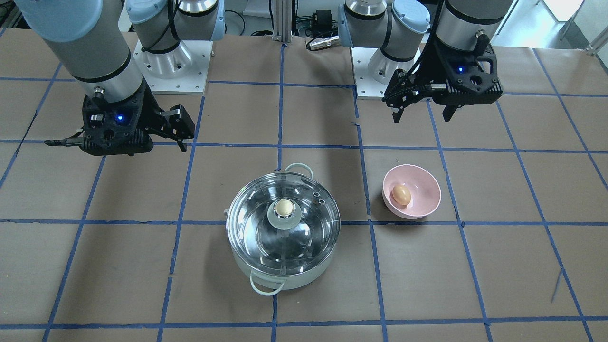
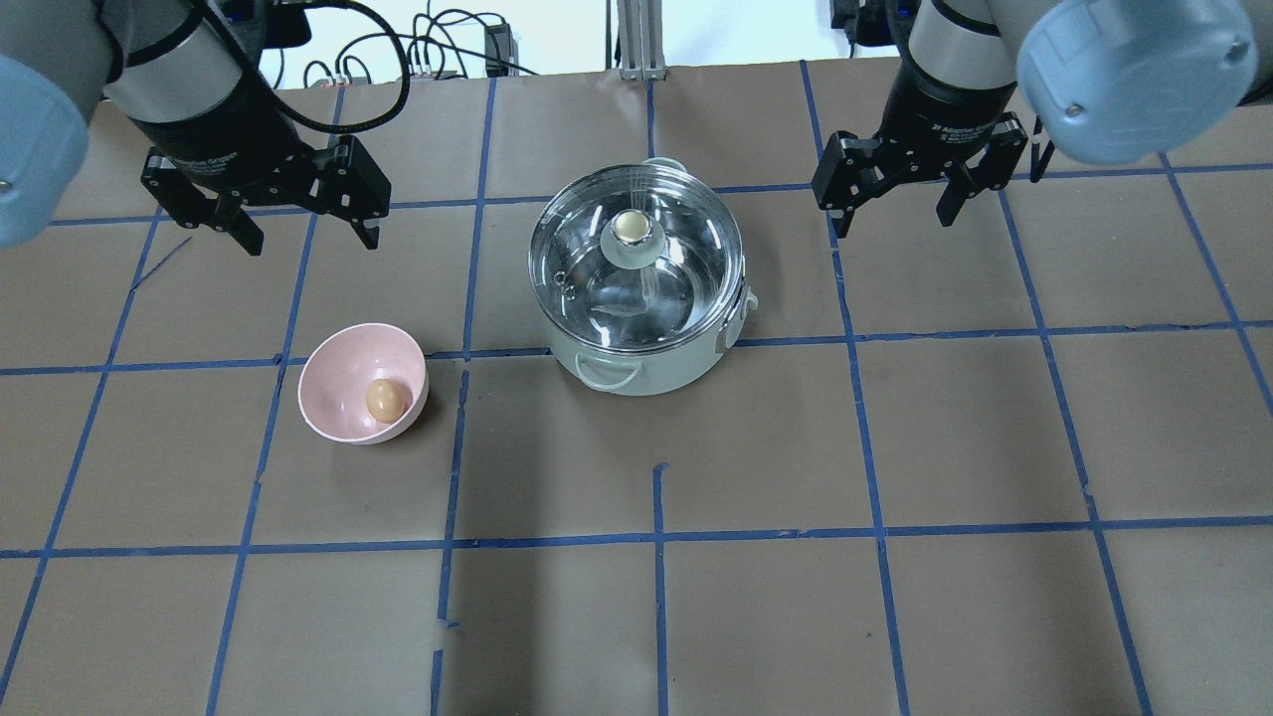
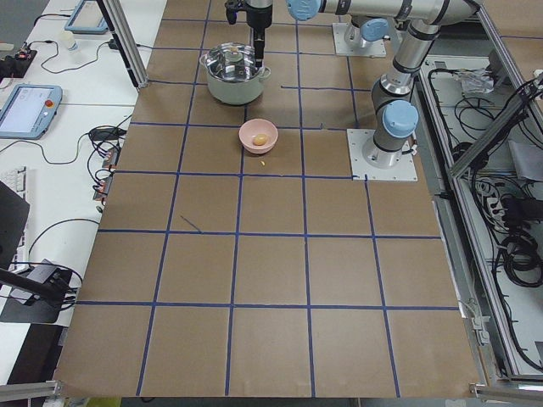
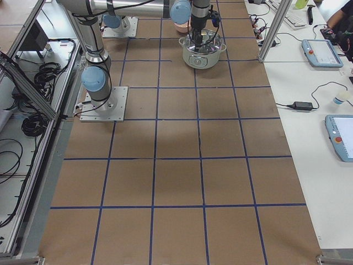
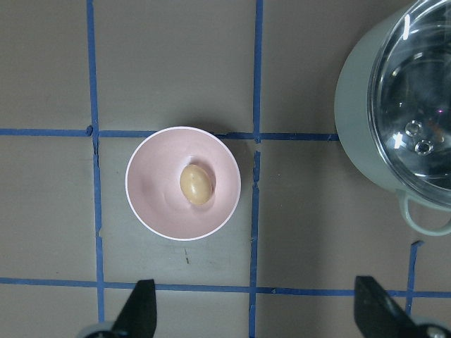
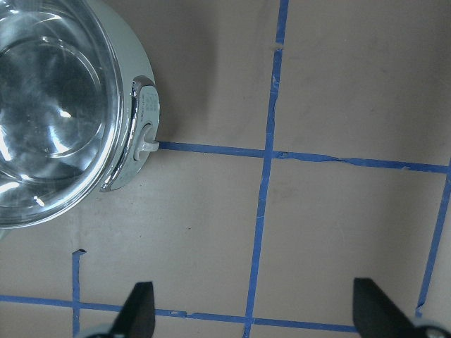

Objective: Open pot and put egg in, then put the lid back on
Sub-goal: 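Move the left gripper over the pink bowl toward the egg, then lower the left gripper into the pink bowl around the egg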

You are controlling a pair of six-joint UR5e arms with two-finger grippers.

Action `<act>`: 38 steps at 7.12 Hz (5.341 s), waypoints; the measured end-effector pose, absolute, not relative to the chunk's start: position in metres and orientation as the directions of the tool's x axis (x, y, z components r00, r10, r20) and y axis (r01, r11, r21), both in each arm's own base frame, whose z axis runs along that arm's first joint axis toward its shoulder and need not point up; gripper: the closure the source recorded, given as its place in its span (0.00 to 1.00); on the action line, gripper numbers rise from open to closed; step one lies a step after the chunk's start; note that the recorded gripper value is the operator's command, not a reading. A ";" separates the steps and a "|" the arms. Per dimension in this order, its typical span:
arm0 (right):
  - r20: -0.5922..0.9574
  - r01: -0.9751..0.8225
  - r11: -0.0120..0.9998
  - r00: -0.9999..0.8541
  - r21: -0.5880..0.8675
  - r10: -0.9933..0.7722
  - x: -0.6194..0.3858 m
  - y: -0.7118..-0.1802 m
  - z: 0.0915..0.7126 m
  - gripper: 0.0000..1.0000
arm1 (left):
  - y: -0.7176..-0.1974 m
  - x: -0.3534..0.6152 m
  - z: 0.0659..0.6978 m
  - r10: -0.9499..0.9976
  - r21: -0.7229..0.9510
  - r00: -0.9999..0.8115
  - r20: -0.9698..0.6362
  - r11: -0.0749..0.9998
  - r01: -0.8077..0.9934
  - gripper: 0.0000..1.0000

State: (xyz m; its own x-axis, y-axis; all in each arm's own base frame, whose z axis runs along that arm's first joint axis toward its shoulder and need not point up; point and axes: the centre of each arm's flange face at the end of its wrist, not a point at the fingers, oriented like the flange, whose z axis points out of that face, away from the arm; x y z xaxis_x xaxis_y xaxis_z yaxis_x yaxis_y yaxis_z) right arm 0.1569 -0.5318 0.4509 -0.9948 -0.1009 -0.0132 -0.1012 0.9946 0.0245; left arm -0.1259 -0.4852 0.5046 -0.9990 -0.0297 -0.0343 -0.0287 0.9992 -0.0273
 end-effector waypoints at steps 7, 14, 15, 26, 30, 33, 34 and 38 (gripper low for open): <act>-0.007 -0.106 0.994 -0.994 0.035 -0.106 0.155 -0.532 0.442 0.00 | -0.479 -0.093 0.439 -0.032 0.104 -0.999 -0.025 0.994 -0.035 0.00; -0.006 -0.069 0.998 -0.998 0.012 -0.069 0.133 -0.542 0.443 0.00 | -0.509 -0.053 0.313 0.013 0.125 -1.000 -0.015 0.992 0.011 0.02; -0.004 -0.066 0.998 -0.998 0.009 -0.066 0.133 -0.543 0.444 0.00 | -0.507 -0.040 0.306 0.024 0.137 -1.000 -0.003 0.990 0.023 0.04; -0.009 -0.088 0.995 -0.996 -0.043 -0.089 0.132 -0.552 0.451 0.00 | -0.507 -0.039 0.239 -0.238 0.018 -0.971 -0.001 0.971 -0.238 0.07; -0.009 -0.086 0.996 -0.996 -0.029 -0.086 0.131 -0.551 0.444 0.00 | -0.497 -0.040 0.221 -0.282 0.027 -0.959 0.001 0.959 -0.282 0.07; -0.005 -0.088 0.996 -0.996 -0.031 -0.088 0.131 -0.551 0.444 0.00 | -0.497 -0.040 0.210 -0.289 0.004 -0.957 0.003 0.957 -0.289 0.07; -0.006 -0.088 0.996 -0.996 -0.031 -0.088 0.131 -0.551 0.444 0.00 | -0.498 -0.039 0.207 -0.293 0.006 -0.956 0.003 0.956 -0.293 0.07; -0.002 -0.089 0.996 -0.996 -0.031 -0.089 0.131 -0.551 0.444 0.00 | -0.499 -0.039 0.204 -0.356 0.007 -0.935 0.000 0.935 -0.356 0.07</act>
